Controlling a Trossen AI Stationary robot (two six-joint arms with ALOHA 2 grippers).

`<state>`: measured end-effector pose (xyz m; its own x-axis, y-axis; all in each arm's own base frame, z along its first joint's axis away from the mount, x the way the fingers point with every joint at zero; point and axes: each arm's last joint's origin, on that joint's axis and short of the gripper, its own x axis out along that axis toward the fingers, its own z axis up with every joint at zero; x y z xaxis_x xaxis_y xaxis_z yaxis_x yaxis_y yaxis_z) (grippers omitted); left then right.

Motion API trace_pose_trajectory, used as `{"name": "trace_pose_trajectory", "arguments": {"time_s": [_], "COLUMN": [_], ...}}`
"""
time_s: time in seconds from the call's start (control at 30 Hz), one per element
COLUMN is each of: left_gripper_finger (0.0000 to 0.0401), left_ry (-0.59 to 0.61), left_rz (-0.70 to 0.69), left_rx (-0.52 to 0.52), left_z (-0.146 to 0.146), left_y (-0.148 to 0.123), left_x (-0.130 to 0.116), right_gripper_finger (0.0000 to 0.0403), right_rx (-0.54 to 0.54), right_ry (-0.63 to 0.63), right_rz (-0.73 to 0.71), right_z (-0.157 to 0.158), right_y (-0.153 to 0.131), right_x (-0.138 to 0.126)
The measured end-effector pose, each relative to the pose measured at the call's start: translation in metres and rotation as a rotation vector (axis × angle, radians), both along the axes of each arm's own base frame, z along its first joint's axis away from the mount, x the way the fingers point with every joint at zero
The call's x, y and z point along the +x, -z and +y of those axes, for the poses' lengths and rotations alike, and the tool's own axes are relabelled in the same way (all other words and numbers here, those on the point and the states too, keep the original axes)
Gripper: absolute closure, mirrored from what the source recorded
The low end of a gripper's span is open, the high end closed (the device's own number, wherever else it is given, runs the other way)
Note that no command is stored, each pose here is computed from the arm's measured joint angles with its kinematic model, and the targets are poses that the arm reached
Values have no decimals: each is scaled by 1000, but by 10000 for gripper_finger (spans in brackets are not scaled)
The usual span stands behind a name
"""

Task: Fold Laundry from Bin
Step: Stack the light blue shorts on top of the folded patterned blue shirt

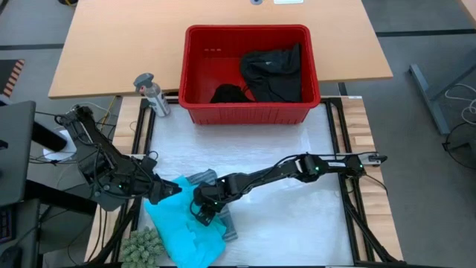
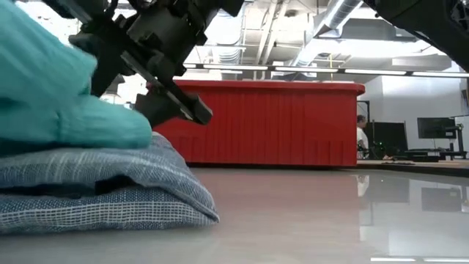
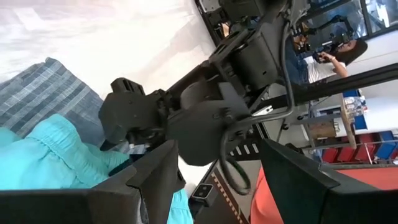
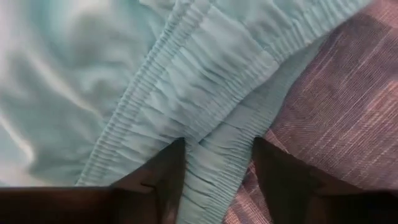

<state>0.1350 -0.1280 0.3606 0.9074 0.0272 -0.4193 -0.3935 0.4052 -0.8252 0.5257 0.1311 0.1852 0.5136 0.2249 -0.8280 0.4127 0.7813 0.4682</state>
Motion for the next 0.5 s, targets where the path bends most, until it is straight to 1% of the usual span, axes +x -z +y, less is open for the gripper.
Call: {"name": "trace_pose_trajectory", "arguments": {"time_s": [0.03, 0.1, 0.17, 0.27, 0.3, 0.33, 0.43, 0.5], "left_gripper_finger": [184, 184, 184, 184, 184, 184, 184, 184], "left_ry": [-2, -5, -2, -2, -2, -2, -1, -1], "left_rz": [-1, -2, 0, 7, 11, 12, 13, 13], "left_rx": [1, 3, 15, 24, 28, 30, 31, 31], "left_z": [0, 0, 0, 1, 1, 1, 1, 1], "left_y": [0, 0, 0, 1, 1, 2, 2, 2], "left_x": [0, 0, 0, 0, -1, -1, -1, -1], "right_gripper_finger": [193, 234, 287, 369, 381, 382, 381, 382], "right_rx": [0, -5, -1, 35, 39, 38, 39, 40], "right_ry": [-4, -13, -19, -36, -42, -45, -40, -39], "right_rz": [0, -8, -9, -8, -10, -10, -6, -11], "right_z": [0, -1, -3, -5, -5, -5, -5, -5], "right_y": [0, -1, -1, -1, -2, -2, -2, -6], "right_x": [0, 1, 1, 2, 2, 2, 2, 1]}}
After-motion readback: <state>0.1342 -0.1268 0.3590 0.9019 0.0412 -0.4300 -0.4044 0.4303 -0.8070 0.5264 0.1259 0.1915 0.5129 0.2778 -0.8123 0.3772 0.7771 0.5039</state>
